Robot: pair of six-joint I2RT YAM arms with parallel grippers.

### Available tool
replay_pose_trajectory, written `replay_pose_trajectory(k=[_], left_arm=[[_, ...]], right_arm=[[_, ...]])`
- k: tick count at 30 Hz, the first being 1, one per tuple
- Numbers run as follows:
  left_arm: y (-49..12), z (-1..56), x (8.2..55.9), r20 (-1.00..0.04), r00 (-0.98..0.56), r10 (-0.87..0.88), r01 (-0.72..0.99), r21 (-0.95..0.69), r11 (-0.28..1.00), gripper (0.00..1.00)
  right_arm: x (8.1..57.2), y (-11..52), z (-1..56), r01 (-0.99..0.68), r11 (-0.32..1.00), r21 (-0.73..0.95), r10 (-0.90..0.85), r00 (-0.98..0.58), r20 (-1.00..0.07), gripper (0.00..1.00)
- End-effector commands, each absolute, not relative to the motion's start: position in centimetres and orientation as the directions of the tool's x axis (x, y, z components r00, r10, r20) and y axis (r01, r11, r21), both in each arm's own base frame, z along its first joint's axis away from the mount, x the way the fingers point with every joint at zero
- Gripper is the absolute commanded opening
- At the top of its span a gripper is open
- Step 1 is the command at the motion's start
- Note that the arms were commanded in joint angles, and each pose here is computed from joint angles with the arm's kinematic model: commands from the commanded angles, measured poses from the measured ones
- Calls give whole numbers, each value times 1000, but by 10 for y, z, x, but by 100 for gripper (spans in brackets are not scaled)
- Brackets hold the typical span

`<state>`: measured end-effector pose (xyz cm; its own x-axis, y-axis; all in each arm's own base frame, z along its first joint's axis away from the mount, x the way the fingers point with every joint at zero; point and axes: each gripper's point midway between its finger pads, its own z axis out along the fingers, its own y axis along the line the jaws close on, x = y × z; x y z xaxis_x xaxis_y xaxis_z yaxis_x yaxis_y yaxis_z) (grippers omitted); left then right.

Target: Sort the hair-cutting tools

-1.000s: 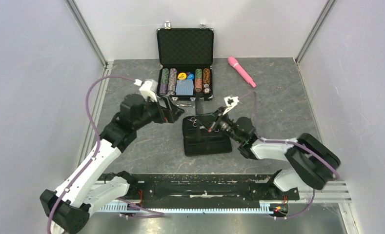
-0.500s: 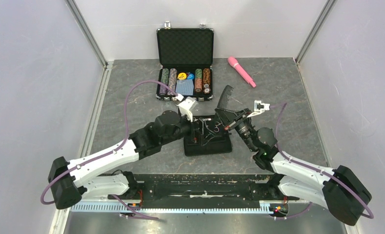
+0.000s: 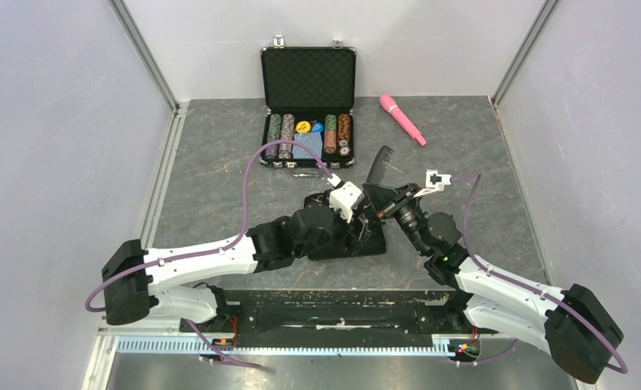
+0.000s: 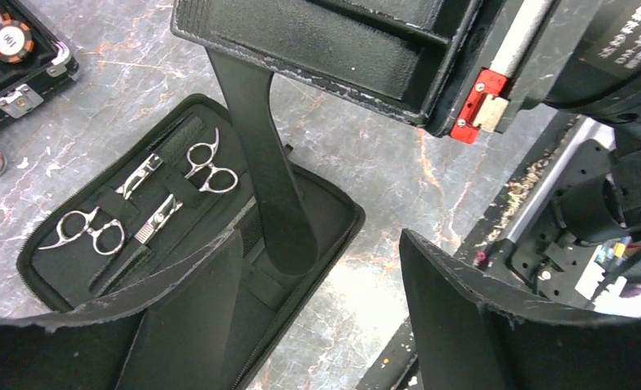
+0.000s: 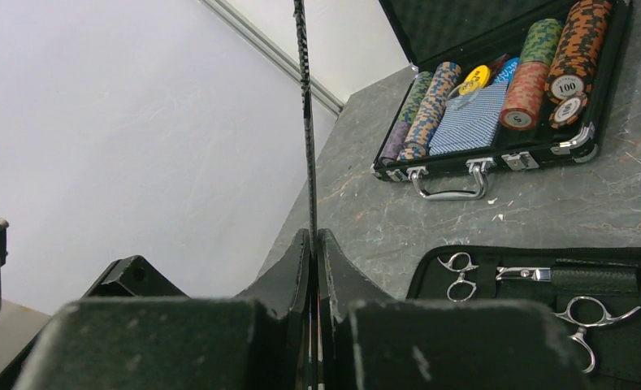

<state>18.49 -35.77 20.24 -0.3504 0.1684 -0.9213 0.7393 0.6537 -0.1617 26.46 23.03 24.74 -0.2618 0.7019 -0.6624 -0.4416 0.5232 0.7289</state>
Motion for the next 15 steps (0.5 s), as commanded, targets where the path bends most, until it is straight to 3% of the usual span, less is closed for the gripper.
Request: replay_pose_trajectory(k=[1,15], left_arm=[[-367,232,203,-964,-243,111,726,-105,680,74],[-368,221,215,-953,-294,76,650,-141,747,40]], right_arm=[[264,227,260,-444,497,745,733,-244,-635,2],[260,226,261,-456,478,751,742,-249,-623,2]])
